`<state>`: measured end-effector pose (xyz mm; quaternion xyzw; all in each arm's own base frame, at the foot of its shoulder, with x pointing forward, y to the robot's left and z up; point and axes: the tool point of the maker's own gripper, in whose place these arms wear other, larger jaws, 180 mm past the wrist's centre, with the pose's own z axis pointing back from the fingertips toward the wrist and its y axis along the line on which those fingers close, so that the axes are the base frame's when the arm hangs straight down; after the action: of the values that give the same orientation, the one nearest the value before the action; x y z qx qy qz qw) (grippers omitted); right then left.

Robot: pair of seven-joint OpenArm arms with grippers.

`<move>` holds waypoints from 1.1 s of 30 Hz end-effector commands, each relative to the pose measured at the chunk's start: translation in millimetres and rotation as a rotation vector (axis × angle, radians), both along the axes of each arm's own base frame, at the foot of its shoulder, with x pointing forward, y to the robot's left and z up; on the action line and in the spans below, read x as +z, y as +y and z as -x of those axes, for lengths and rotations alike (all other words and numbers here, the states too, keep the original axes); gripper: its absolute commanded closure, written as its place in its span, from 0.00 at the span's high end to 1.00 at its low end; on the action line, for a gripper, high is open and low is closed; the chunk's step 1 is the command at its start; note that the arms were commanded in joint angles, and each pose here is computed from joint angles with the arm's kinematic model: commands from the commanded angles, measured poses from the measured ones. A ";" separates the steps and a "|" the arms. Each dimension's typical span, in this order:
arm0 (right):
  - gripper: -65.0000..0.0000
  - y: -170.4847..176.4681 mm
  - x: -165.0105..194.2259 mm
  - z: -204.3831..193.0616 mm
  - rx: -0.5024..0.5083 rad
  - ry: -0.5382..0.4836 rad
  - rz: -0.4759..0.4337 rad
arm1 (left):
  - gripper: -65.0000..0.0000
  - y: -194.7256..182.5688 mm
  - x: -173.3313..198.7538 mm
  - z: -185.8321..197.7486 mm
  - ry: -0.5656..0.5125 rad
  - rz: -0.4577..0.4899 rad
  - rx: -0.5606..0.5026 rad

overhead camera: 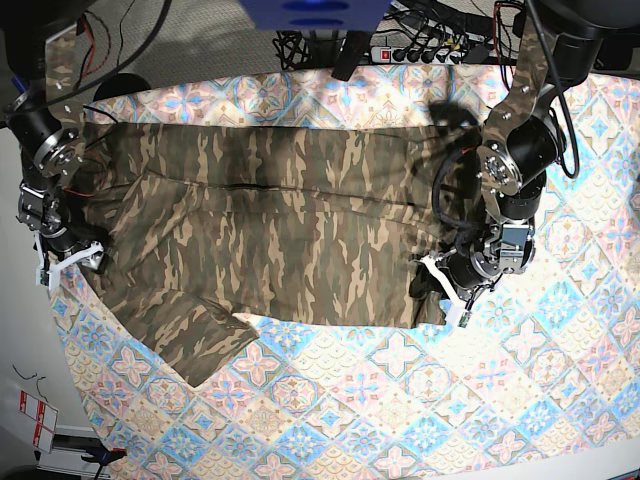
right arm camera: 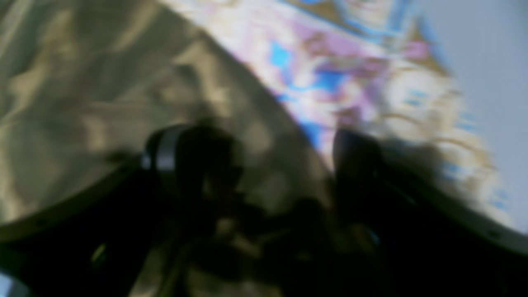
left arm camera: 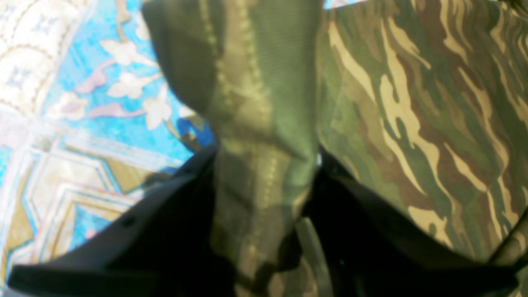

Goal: Fold the T-shirt properly
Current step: 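Grasp the shirt's side edges with both grippers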

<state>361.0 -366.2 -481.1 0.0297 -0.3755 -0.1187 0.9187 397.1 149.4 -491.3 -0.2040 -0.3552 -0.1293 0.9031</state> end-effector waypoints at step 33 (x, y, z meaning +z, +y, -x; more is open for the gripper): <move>0.01 41.3 23.6 -31.8 0.252 0.138 0.072 | 0.00 11.1 18.6 -23.0 -0.045 -0.211 -0.045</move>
<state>379.3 -311.5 -474.7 0.0487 -0.2879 0.0090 0.9564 411.9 151.2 -479.6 -0.1298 -0.3538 -0.1852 0.9076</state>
